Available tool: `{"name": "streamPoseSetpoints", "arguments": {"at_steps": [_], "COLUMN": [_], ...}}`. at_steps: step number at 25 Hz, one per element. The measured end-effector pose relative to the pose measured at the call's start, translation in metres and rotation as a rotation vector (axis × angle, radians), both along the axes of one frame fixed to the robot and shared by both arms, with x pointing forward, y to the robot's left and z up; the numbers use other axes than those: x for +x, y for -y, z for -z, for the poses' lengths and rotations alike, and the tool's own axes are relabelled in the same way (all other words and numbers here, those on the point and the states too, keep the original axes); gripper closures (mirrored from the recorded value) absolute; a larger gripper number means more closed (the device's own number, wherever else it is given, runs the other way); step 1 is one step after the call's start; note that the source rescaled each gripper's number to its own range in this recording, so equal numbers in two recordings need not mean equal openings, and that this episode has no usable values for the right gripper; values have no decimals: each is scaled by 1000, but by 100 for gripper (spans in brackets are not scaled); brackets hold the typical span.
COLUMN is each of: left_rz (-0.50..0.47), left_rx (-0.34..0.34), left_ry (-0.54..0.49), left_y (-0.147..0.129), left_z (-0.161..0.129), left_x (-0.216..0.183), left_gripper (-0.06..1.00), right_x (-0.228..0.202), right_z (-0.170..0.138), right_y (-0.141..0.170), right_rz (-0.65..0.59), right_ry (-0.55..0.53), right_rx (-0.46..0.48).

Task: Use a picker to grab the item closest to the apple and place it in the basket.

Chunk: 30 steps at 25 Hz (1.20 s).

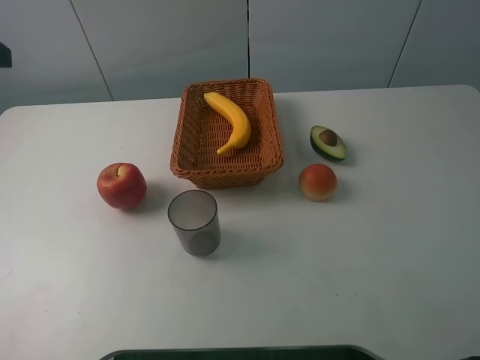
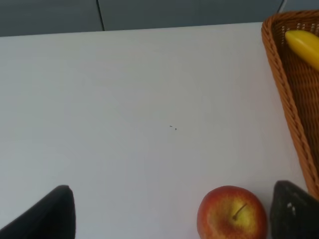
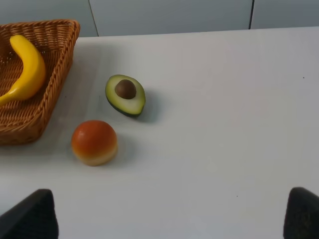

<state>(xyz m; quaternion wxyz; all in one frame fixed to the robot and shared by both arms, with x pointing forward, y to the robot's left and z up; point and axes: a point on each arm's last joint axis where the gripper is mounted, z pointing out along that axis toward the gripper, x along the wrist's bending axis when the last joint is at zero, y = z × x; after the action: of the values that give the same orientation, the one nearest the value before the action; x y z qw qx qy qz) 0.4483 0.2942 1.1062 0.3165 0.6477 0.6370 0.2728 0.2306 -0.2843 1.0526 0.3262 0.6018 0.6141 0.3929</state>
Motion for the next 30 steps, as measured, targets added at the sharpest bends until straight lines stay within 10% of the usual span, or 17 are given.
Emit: {"name": "streamPoseSetpoints", "arguments": {"at_steps": [30], "left_rz": [23], "left_rx": [36], "left_ry": [186], "left_y": [-2], "left_z": [-30], "left_x": [-142], "left_gripper": [-6], "right_x": [0], "right_z": [0], "right_y": [0], "right_rz": [0], "right_ry": [0], "right_rx": [0]}}
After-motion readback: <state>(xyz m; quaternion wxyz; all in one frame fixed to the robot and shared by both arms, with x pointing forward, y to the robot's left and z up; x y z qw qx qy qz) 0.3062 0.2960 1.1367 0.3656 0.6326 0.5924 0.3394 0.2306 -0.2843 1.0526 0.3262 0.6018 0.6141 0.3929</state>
